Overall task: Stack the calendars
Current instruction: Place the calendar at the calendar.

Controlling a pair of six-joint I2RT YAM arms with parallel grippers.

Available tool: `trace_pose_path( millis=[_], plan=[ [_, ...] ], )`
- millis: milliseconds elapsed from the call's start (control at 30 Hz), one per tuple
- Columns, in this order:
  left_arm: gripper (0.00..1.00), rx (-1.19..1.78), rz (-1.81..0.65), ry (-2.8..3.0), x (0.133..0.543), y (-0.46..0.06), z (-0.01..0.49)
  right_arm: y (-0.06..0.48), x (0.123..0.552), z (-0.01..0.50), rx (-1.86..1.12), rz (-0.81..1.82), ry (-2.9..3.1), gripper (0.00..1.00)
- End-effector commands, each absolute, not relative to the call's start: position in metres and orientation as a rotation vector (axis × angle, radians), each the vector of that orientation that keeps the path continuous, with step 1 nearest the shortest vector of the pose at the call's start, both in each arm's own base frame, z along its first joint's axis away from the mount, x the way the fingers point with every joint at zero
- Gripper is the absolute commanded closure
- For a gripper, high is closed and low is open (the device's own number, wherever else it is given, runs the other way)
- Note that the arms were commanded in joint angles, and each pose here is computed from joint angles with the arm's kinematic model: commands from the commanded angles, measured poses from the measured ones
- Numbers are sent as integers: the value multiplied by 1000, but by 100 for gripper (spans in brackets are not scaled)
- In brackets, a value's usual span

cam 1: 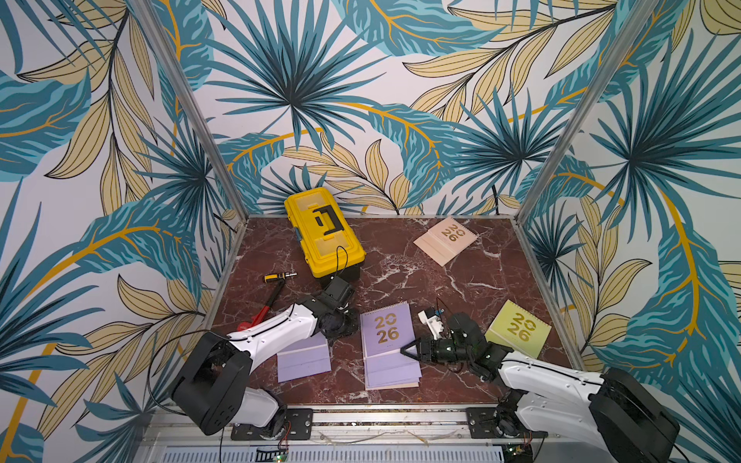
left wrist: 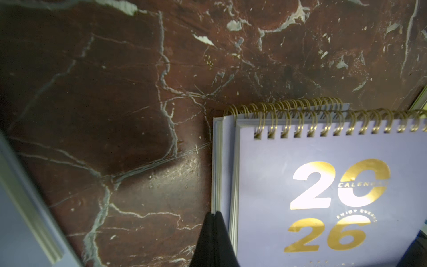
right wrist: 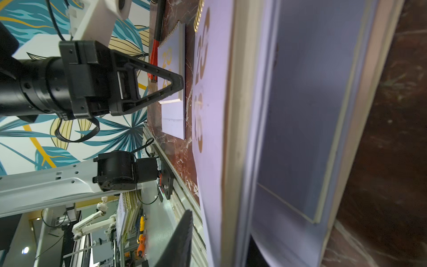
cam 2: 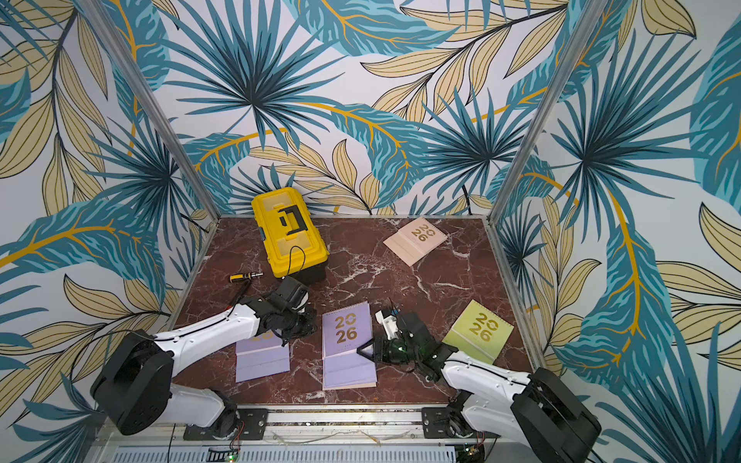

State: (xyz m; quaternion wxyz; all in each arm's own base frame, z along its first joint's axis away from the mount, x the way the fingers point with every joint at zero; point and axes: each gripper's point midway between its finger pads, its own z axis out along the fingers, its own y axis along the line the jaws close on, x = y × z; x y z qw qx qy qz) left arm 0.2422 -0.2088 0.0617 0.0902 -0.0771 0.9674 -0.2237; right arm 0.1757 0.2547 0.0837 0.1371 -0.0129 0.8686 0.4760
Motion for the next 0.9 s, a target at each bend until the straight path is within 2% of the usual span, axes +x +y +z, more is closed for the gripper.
trace_pose_path(
  millis=[0,200,367,700,867],
  plan=[
    [100,-225,-677,2876,243,-209,57,248,174,73,-55,1289,2579,59],
    [100,-218,-674,2900,244,-212,51,237,177,71,-78,1120,2660,41],
    [100,-217,-658,2925,245,-213,44,215,176,72,-91,917,2725,33],
    [100,-203,-657,2938,247,-216,40,196,184,70,-44,728,2755,32],
    [100,-199,-664,2947,246,-219,38,185,196,69,13,583,2763,39]
  ],
)
